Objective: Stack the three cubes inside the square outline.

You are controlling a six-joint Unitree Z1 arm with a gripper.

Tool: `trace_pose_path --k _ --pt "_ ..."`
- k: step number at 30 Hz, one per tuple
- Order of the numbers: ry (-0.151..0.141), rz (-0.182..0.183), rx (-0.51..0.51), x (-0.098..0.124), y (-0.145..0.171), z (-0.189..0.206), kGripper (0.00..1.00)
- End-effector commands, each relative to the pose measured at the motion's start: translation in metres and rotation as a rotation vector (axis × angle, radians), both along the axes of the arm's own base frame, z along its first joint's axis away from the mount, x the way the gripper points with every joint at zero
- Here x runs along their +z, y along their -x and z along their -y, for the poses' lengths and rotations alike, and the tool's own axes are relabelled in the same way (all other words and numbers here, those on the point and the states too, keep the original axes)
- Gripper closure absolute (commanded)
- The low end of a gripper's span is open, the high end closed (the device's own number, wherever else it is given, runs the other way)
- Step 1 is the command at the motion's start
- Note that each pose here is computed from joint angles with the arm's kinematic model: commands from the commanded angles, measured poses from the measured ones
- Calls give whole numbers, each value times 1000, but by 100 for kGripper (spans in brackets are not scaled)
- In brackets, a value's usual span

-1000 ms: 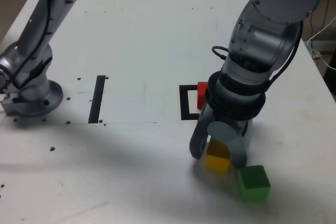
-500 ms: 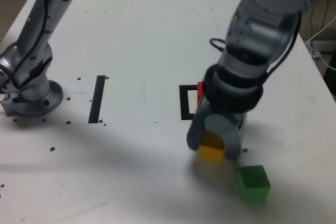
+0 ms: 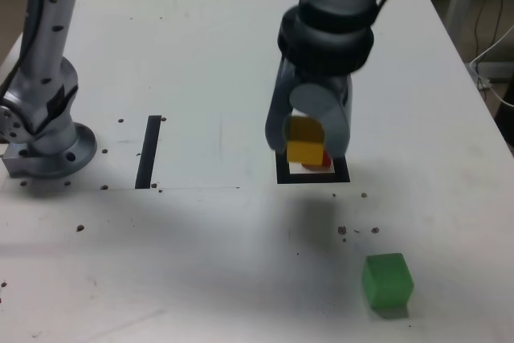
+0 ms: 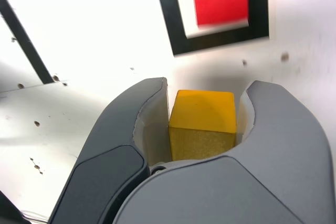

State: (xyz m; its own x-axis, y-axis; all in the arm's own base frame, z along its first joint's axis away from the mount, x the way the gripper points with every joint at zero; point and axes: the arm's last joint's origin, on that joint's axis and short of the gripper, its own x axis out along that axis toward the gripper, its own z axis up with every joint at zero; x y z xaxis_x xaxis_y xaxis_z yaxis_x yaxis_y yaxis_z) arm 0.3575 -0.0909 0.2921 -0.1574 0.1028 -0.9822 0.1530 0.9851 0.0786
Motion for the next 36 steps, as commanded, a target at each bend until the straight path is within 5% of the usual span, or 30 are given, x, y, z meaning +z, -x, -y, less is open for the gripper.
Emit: trace_pose_path --k 1,13,26,36 --pt "-1 6 22 4 2 -13 73" --pt "11 6 117 1 -5 -64 73" --pt "71 -21 141 -17 -23 -66 73" --pt "81 -34 146 -22 -27 -66 73"
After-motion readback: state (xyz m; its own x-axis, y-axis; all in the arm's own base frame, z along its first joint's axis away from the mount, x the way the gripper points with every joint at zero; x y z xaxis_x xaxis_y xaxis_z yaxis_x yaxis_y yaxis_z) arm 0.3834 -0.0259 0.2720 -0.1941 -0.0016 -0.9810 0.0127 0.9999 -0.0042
